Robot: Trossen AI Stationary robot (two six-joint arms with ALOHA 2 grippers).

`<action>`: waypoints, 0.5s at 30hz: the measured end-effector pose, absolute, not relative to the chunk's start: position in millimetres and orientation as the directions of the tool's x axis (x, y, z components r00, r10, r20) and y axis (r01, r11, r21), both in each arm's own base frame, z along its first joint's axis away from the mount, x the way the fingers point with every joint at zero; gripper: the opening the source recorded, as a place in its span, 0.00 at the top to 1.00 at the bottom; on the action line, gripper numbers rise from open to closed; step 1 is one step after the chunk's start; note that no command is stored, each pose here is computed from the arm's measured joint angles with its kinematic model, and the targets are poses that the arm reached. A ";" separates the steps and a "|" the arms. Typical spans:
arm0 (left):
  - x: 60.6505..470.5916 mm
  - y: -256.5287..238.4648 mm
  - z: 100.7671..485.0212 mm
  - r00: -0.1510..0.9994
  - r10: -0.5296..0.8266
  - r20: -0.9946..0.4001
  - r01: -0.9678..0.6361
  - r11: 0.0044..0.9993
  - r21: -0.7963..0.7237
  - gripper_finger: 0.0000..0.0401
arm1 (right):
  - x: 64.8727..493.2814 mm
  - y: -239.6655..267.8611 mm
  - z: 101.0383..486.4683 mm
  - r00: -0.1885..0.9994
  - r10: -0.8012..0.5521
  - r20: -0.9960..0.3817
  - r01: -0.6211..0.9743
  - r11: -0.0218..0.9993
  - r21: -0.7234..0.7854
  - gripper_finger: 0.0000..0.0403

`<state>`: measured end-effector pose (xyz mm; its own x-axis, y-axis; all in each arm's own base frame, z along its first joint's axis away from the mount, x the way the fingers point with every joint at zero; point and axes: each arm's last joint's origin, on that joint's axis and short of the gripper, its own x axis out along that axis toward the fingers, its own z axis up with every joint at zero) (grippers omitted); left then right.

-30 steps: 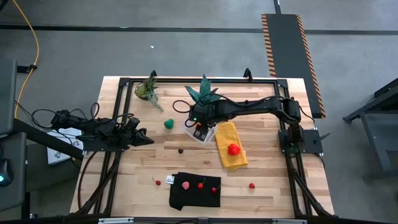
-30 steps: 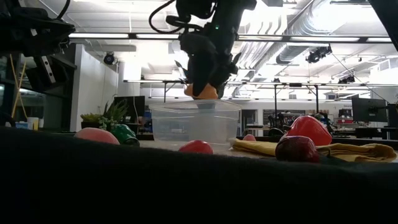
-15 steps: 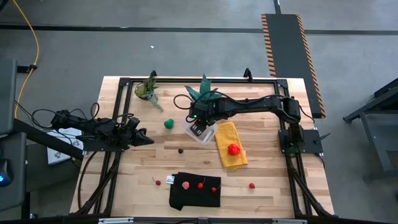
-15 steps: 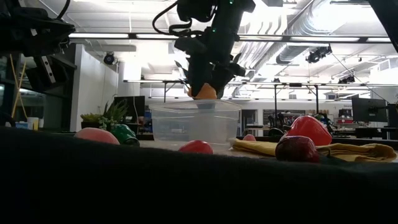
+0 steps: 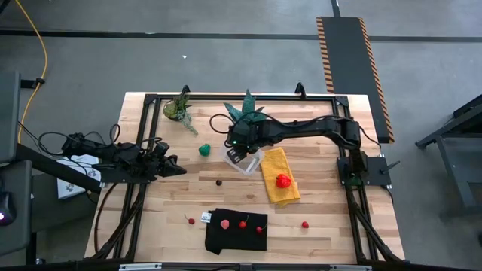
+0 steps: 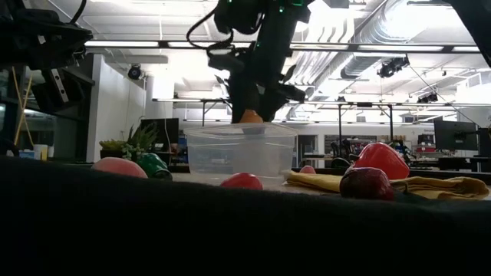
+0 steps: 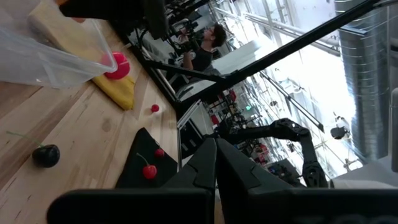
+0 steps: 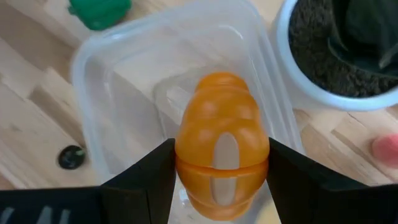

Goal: Pick and placing Produce into tupperware
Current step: Put the yellow croissant into the transparent container

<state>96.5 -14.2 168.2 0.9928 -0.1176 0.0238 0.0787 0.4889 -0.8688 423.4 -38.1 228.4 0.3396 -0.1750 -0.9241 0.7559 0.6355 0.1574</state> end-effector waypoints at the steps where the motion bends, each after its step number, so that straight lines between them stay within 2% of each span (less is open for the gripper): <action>1: 96.5 -14.1 168.3 0.993 -0.117 0.024 0.079 0.489 -0.869 1.00 | 424.7 -38.4 226.2 0.340 -0.175 -0.924 0.763 0.625 0.163 0.52; 15: 96.3 -15.1 167.7 0.988 -0.151 0.018 0.090 0.487 -0.868 1.00 | 429.4 -31.7 213.6 0.321 -0.141 -0.937 0.786 0.592 0.180 0.52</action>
